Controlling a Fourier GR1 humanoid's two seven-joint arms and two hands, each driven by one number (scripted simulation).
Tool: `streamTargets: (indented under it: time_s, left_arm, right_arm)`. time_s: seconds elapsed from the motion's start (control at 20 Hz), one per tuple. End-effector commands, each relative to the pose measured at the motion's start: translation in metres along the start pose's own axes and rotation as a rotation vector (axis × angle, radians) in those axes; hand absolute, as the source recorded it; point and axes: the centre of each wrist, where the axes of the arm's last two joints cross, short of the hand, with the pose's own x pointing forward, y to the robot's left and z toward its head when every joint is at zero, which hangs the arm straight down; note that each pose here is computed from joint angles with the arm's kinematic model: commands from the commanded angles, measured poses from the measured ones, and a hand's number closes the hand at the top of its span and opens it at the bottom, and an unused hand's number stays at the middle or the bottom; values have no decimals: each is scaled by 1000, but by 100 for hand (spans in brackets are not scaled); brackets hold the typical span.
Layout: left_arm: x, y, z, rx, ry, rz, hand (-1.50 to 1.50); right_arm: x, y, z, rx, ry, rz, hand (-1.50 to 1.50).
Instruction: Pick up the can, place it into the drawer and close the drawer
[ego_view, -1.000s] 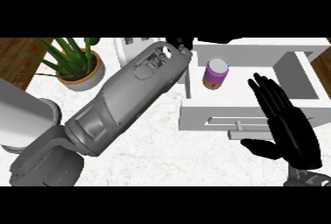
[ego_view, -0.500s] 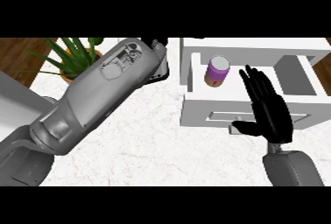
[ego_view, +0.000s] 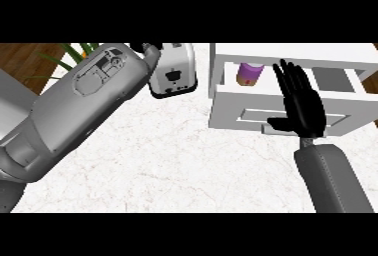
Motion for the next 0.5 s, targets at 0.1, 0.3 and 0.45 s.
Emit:
streamTargets:
  time_s: [0.1, 0.3, 0.45]
  left_arm:
    - [-12, 29, 2, -5, 17, -11, -150]
    - [-9, 34, 11, 0, 27, -3, -150]
    - [-10, 50, 13, -2, 25, -14, -150]
  right_arm:
    - [3, 34, -12, 28, 69, -6, -150]
    - [6, 41, -29, -38, 74, 3, -150]
    - [-1, 46, -34, -55, 77, 41, -150]
